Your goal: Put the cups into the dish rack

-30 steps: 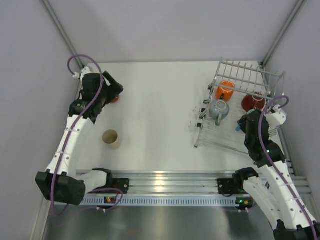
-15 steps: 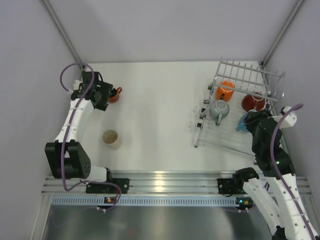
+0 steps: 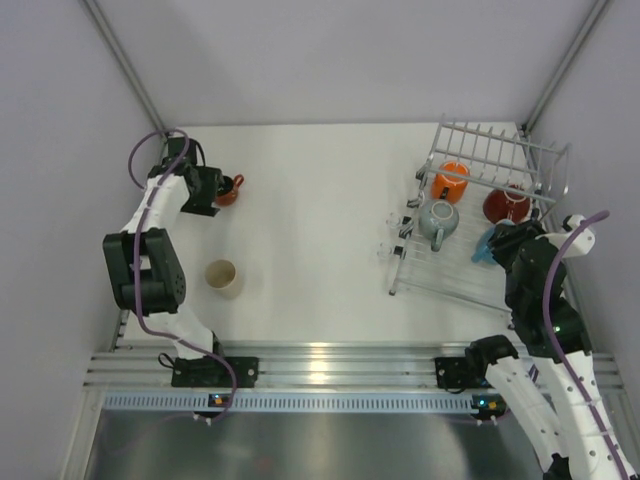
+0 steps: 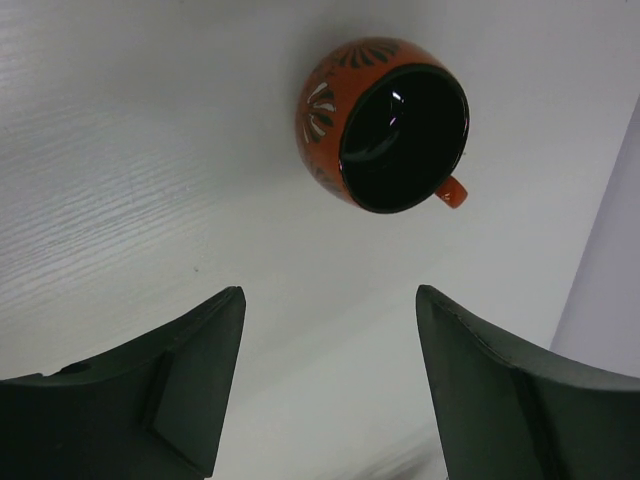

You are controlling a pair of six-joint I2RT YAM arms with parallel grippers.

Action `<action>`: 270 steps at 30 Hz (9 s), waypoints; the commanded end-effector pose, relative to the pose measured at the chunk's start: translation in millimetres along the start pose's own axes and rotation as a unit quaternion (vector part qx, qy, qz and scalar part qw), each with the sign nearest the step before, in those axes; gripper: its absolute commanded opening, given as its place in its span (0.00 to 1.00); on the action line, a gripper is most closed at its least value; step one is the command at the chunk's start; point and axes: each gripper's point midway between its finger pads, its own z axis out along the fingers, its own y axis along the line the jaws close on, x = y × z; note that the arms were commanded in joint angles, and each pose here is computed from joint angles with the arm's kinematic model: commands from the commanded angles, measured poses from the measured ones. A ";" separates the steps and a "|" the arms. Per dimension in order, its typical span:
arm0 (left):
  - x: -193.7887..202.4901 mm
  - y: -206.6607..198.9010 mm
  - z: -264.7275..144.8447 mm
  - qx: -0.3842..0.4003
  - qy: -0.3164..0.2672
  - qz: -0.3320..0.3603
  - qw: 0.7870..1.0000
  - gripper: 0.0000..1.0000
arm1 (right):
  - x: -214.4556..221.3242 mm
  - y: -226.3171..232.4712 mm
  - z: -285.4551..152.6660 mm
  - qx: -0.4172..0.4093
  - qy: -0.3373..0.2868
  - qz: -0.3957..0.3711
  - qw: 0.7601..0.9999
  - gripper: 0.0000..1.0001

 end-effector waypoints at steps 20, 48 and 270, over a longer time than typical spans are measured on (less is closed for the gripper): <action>-6.0 -1.0 75.5 -0.052 0.017 -0.016 0.998 0.61 | -10.9 7.7 2.9 -0.015 -0.022 0.002 1.000 0.41; 35.5 -93.9 -146.0 0.482 0.005 0.276 0.832 0.00 | 86.3 164.9 -73.1 -0.472 0.298 -0.014 0.830 0.42; 84.9 87.5 -136.4 0.130 -0.031 0.580 0.804 0.88 | 130.2 178.5 -76.4 -0.343 0.247 -0.028 0.906 0.36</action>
